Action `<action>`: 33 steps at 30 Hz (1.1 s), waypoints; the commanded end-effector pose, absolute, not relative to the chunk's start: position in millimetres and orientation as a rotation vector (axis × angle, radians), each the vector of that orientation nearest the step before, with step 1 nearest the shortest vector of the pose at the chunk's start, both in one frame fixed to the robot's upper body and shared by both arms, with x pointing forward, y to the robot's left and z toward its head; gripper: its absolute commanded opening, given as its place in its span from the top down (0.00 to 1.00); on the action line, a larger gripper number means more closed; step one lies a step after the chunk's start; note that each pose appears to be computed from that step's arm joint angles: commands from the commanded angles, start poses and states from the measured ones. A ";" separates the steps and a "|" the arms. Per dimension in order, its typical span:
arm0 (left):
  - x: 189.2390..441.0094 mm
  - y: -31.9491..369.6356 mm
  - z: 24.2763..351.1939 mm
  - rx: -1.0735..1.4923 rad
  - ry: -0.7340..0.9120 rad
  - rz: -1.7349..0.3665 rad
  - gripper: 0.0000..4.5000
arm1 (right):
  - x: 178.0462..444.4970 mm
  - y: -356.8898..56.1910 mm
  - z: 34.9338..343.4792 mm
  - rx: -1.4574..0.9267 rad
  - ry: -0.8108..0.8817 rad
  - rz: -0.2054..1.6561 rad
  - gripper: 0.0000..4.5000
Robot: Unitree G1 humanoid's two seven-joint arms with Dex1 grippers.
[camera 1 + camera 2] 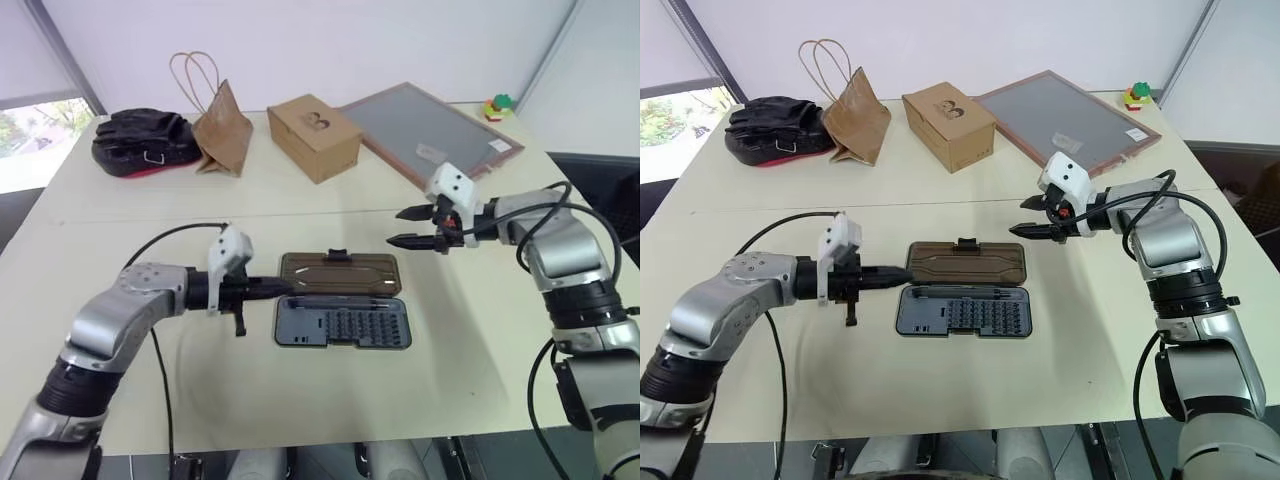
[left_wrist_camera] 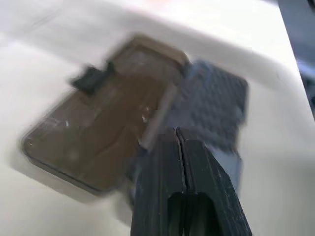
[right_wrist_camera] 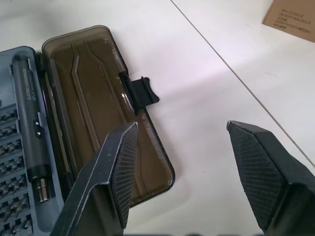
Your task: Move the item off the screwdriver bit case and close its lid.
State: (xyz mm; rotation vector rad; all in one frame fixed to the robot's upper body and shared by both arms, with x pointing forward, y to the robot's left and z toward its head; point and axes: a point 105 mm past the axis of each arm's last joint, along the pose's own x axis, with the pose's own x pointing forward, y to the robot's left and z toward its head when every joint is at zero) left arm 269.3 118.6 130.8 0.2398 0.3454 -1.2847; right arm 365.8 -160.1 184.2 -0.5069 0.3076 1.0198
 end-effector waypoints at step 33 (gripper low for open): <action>257.0 110.9 79.4 0.407 0.428 -1.293 1.00 | 384.9 -139.3 101.7 -0.697 0.559 1.241 0.99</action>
